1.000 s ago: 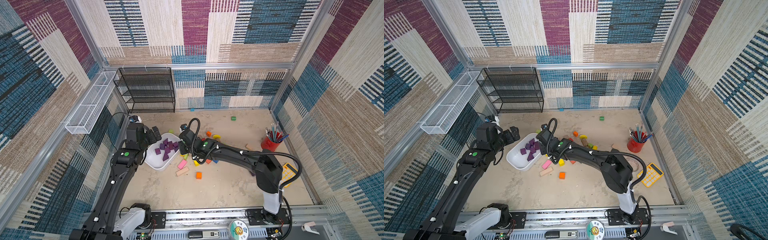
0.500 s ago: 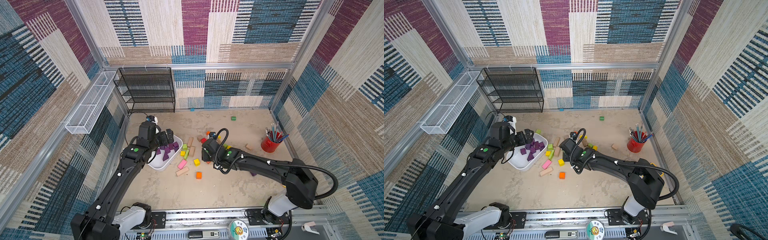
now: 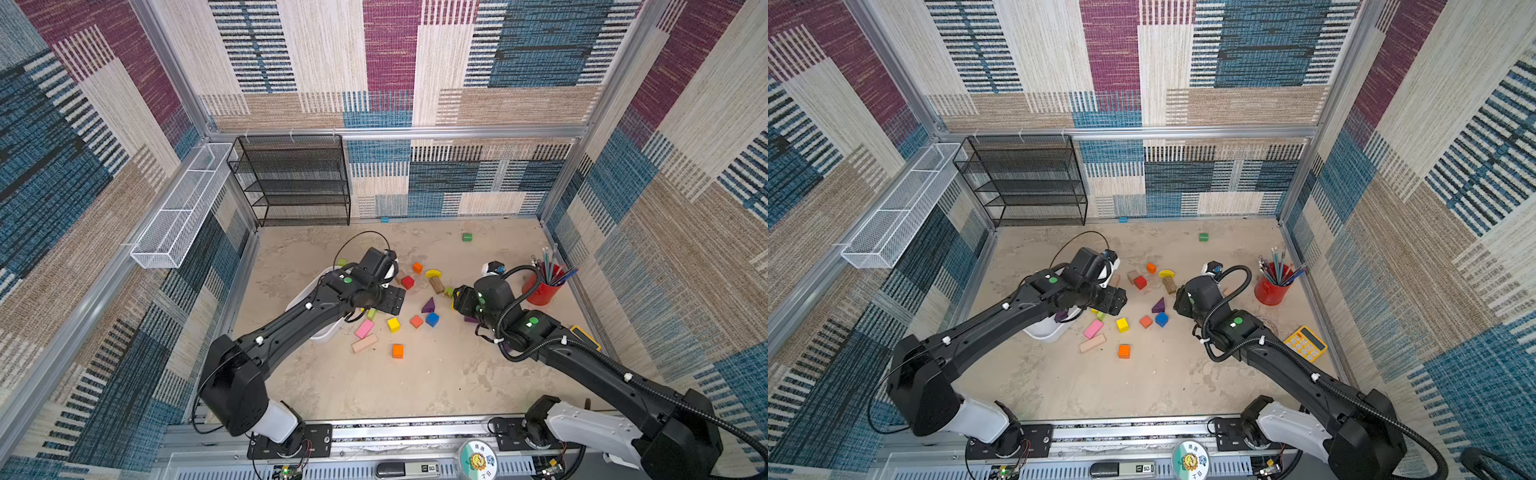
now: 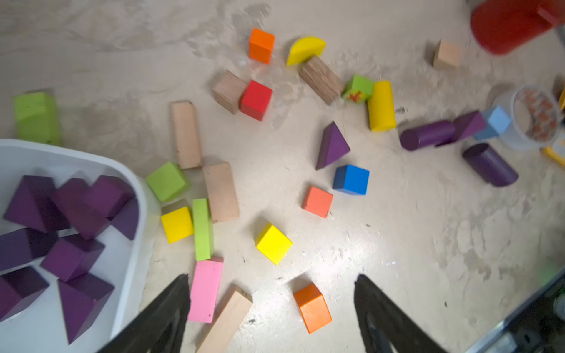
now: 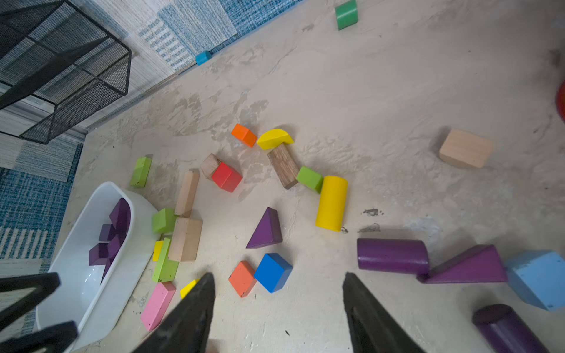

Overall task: Pick purple bricks into the storage bin
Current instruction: Place the building block in the storage box, then pick up the building block from the center of the board, then place the building block in the storage box, then pick up the building block from the center of the board, then place the building block in the storage box.

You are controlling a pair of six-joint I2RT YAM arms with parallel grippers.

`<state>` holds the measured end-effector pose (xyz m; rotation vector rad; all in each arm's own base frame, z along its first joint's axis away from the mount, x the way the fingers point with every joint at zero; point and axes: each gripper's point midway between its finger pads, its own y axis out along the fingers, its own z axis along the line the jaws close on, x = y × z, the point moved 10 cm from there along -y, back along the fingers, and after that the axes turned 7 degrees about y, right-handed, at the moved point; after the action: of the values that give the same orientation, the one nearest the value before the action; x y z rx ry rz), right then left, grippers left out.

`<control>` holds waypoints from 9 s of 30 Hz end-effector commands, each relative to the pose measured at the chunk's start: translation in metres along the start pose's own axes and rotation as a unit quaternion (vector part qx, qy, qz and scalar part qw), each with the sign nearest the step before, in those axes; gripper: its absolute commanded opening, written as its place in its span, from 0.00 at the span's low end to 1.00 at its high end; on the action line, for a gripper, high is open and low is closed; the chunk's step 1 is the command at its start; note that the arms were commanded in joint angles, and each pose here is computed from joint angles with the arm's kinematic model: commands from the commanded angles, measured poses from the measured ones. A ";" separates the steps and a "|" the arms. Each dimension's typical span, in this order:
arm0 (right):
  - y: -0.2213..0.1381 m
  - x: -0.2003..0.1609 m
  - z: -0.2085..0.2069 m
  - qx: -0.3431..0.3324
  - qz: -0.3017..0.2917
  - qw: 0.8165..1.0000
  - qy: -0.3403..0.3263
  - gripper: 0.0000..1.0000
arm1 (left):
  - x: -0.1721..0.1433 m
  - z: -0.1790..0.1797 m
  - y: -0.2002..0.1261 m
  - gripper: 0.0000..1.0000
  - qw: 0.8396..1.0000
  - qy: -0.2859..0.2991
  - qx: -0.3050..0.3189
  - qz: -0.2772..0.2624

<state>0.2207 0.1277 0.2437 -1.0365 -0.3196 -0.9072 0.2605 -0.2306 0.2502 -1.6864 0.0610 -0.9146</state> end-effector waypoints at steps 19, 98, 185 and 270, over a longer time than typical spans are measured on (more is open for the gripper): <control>-0.009 -0.001 -0.030 0.044 -0.010 0.999 -0.006 0.69 | 0.036 -0.082 0.092 0.86 0.985 0.127 0.023 0.111; 0.060 -0.009 -0.014 -0.001 0.071 0.991 -0.113 0.67 | -0.067 0.169 0.012 0.32 0.937 -0.292 0.176 0.082; 0.097 -0.049 -0.071 -0.161 0.181 0.967 -0.076 0.51 | -0.044 0.079 -0.066 0.94 0.990 -0.118 0.083 -0.004; 0.122 -0.036 0.282 0.112 0.064 0.956 -0.265 0.62 | -0.110 0.199 -0.092 0.87 0.889 -0.448 0.088 -0.029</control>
<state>0.3478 0.4328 0.2623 -1.0142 -0.7423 -0.3725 0.2649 0.0185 0.2608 -1.7516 -0.6898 -0.0670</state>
